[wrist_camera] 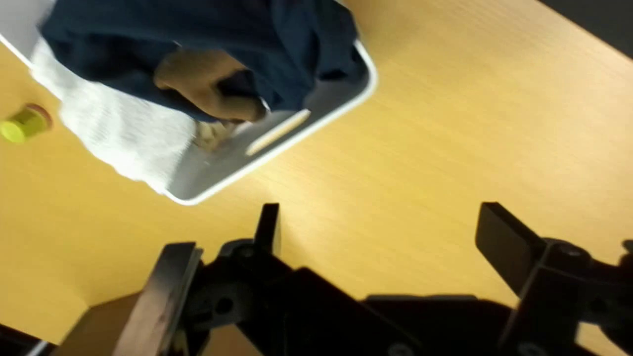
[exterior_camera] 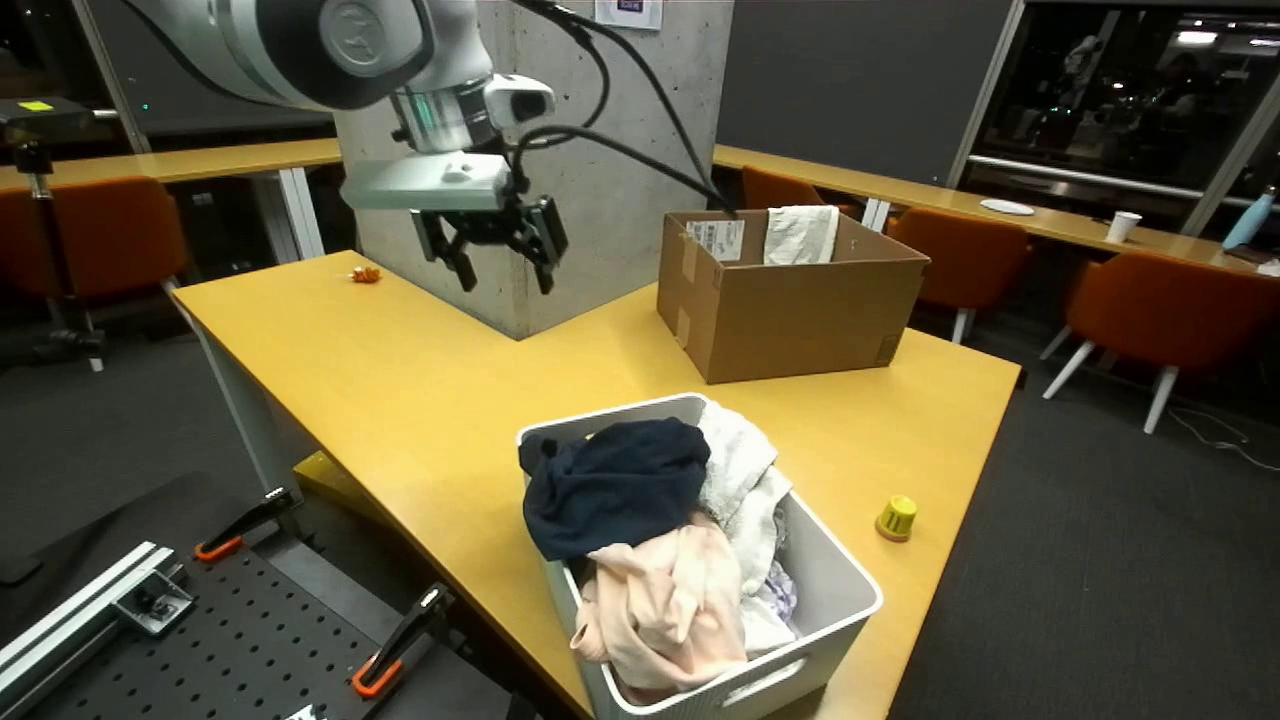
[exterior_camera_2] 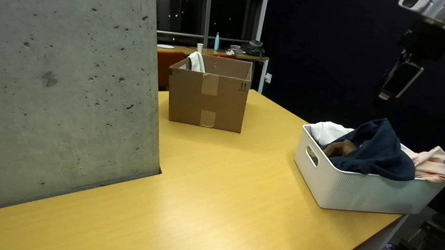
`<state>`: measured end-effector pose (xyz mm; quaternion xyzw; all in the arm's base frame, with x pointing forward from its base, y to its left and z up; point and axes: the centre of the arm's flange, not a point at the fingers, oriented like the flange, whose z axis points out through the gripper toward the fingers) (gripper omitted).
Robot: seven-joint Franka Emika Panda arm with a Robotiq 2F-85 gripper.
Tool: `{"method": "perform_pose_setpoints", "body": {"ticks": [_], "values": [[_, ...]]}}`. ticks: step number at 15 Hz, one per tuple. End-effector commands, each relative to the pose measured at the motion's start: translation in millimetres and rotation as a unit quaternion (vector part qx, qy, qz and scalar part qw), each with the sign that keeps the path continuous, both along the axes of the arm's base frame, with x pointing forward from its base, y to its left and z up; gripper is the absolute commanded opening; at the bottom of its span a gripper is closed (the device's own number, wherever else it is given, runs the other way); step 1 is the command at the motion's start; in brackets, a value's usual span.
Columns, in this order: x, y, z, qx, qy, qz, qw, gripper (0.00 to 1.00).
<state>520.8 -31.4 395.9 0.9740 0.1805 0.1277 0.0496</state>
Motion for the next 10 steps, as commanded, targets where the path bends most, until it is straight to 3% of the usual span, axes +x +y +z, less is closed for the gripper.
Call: {"method": "perform_pose_setpoints", "body": {"ticks": [1,5,10], "values": [[17,68,-6,0.043,-0.001,0.061,0.9972,1.0],[23,112,-22,0.07,0.011,0.098,0.9927,1.0],[32,119,-36,0.08,0.019,0.116,0.9899,1.0]]}}
